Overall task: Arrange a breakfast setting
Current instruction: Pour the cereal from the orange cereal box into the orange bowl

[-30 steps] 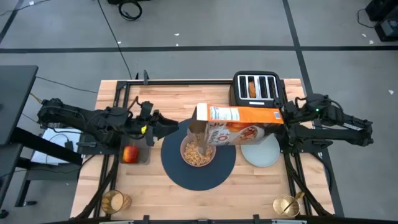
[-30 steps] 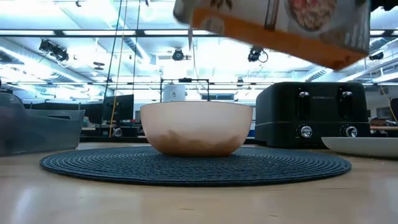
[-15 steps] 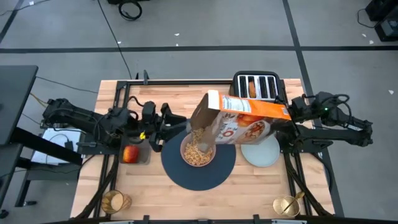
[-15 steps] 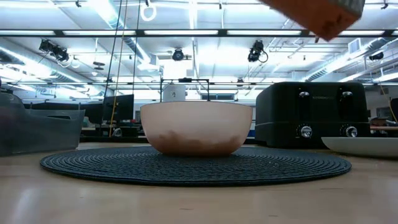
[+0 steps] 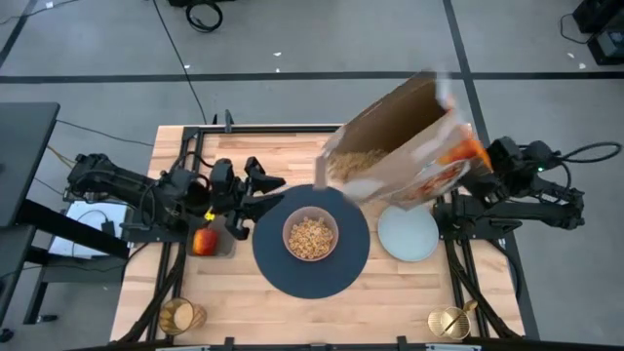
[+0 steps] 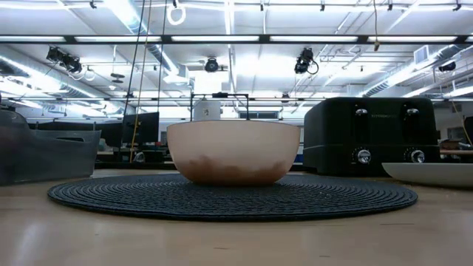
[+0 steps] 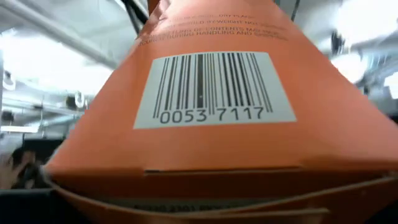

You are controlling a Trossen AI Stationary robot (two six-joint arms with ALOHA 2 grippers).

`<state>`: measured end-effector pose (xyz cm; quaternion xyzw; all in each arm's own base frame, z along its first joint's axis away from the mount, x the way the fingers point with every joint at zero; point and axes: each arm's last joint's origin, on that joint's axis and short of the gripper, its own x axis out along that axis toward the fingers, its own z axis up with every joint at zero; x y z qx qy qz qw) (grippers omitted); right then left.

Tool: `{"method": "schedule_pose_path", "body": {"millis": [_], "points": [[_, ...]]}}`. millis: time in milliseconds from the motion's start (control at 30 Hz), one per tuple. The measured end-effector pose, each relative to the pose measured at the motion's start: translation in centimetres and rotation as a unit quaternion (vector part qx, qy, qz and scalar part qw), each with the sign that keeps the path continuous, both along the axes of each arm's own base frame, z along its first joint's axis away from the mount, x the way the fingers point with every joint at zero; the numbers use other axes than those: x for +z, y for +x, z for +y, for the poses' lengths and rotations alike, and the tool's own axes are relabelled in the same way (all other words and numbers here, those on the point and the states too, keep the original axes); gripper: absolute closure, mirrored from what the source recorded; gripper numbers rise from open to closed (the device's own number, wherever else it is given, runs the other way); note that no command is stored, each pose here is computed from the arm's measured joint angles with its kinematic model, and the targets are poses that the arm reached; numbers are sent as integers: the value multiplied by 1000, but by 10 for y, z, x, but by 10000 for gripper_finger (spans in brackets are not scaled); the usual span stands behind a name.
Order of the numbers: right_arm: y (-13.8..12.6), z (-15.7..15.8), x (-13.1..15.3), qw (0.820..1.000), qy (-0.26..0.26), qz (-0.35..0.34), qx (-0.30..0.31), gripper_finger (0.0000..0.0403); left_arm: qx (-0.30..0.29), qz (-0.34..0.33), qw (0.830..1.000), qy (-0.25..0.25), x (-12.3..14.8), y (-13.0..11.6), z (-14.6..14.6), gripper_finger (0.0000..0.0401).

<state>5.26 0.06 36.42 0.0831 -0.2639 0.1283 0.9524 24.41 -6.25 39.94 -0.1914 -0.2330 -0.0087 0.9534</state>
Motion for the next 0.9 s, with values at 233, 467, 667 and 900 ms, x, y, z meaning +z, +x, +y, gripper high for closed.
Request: {"method": "schedule_pose_path", "body": {"millis": [233,467,667,900], "points": [[-9,0,17,994,3,-110,-24,114,48,-9,998,44,16,27,-5,225],[-4,-2,26,986,3,-163,-32,114,98,9,990,104,71,58,-2,224],[20,-6,21,993,3,-114,-42,114,108,56,977,176,136,65,-8,189],[44,-11,16,996,-4,-77,-52,114,62,76,970,223,186,25,-26,100]]}}
